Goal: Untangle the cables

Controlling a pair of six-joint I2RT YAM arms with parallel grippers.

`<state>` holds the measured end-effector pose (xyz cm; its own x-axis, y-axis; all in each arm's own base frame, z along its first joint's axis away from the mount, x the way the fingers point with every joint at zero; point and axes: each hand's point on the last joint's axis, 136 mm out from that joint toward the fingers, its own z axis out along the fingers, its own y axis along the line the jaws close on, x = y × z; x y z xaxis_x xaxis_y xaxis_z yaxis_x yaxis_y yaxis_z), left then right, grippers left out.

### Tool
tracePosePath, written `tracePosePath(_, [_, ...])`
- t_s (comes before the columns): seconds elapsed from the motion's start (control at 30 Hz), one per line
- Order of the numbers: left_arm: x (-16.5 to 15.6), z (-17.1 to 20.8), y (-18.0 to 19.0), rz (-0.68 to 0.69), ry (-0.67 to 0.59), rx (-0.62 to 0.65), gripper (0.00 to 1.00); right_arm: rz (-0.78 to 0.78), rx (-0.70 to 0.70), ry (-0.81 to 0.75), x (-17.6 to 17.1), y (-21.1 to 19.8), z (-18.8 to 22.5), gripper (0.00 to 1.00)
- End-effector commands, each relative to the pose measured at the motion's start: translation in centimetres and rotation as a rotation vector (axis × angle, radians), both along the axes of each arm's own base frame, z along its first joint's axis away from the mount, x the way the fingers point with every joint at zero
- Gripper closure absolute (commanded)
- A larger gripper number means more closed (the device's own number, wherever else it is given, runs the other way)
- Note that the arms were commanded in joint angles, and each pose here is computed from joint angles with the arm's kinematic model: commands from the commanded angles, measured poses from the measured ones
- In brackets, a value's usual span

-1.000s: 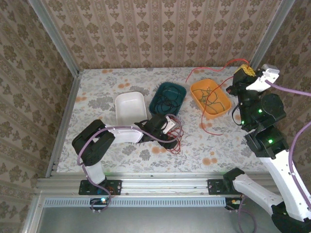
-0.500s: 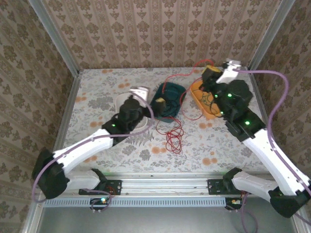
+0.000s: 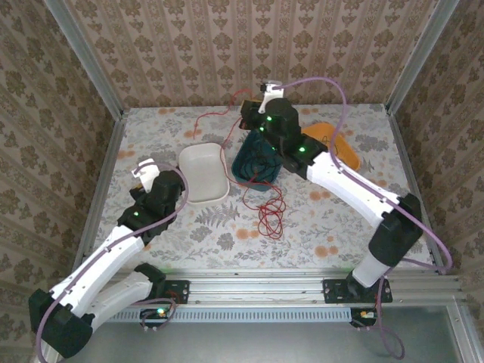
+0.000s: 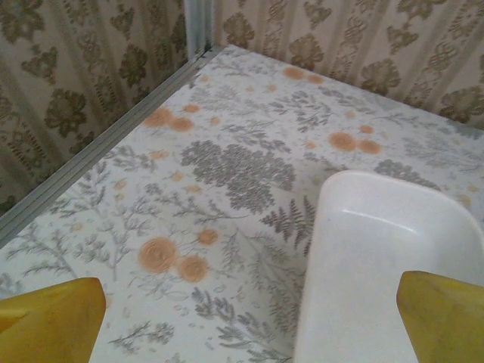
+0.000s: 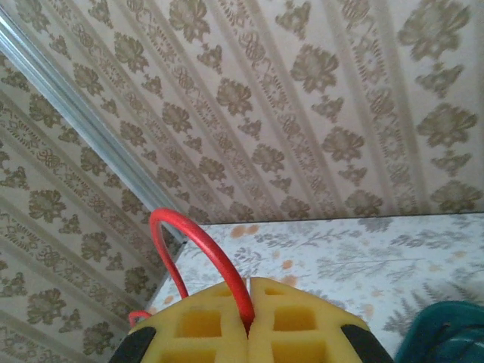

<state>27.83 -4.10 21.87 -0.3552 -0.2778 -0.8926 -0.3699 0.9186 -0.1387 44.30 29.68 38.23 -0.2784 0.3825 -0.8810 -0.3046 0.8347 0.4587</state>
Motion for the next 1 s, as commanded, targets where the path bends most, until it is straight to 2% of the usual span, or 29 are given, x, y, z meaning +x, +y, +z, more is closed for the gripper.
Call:
tracePosePath(0.0, [-0.9,-0.7,1.4,0.064,0.023,0.006,0.0,0.035,0.082,0.0,1.0,2.5,0.6,1.0])
tracePosePath(0.17, [-0.3,-0.6,0.8,0.046,0.031,0.011,0.0,0.041,0.065,0.103,3.6,5.8,-4.5,1.0])
tracePosePath(0.33, [0.0,-0.6,0.5,0.034,0.04,0.01,0.0,0.05,0.016,0.227,4.6,8.0,-11.1,1.0])
tracePosePath(0.47, [-0.3,-0.9,0.6,0.035,0.047,0.01,0.0,0.074,-0.08,0.317,4.0,9.5,-16.6,1.0])
tracePosePath(0.67, [-0.4,-0.7,0.9,0.033,0.048,0.018,0.0,0.072,-0.269,0.411,2.5,10.1,-22.7,1.0])
tracePosePath(0.97, [0.3,-0.6,0.2,0.005,0.057,0.013,0.0,0.154,-0.469,0.557,1.2,11.6,-27.4,1.0])
